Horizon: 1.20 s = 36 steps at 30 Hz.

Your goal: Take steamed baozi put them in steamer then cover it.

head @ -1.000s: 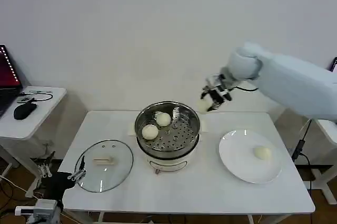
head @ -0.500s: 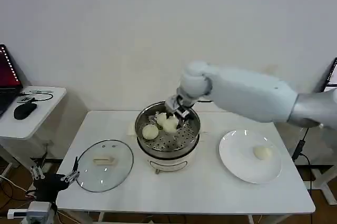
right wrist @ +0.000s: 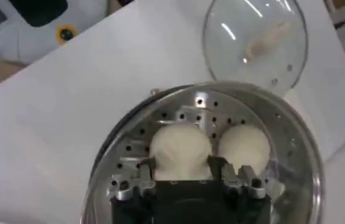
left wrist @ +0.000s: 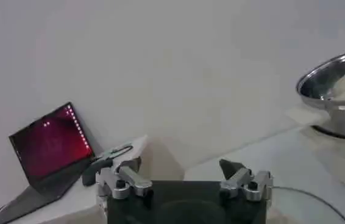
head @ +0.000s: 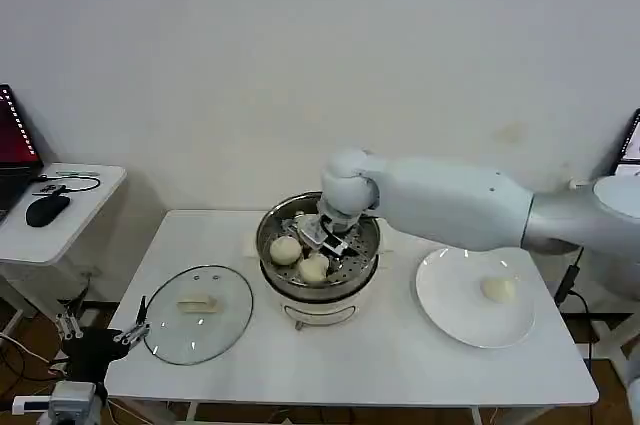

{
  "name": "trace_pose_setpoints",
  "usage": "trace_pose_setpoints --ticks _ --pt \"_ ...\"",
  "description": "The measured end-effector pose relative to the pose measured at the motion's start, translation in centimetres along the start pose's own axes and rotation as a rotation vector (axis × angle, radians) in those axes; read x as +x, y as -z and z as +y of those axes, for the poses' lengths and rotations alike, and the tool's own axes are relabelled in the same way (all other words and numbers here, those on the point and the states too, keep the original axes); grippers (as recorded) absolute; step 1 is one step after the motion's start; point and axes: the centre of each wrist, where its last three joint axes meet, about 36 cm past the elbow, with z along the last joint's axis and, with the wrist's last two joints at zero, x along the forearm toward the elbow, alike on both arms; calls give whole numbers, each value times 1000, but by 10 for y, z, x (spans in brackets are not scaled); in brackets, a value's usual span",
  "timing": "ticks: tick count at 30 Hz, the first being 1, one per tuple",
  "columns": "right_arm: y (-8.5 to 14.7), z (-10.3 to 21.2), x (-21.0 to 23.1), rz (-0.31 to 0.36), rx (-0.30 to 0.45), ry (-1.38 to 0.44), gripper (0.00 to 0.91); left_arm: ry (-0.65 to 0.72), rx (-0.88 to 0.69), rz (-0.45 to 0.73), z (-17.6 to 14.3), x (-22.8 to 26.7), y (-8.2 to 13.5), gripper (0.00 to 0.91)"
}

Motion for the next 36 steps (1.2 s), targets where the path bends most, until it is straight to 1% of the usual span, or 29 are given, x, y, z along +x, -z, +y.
trace_pose_setpoints --ticks 7,8,9,10,17,24,30,34,36 --pt "3 2 -6 -2 22 16 595 0 0 1 0 0 0 907" --pt "3 2 -7 -2 24 18 725 0 0 1 0 0 0 907" --pt "3 2 -7 -4 27 19 806 0 0 1 0 0 0 907" --pt "3 2 -7 -4 29 21 907 0 0 2 0 0 -1 907" --pt "4 2 -4 -10 49 23 907 -1 1 4 0 0 -1 907" --pt "-6 1 14 5 27 -9 907 -3 -1 2 -1 -2 -1 907" --pt "-26 2 40 35 -45 -71 907 -11 -3 -8 -1 -5 0 907" --pt "-51 13 61 70 -143 -111 907 -20 -5 -11 -1 -6 0 907" --pt "-67 23 72 96 -202 -124 907 -24 -6 -13 -1 -8 0 907"
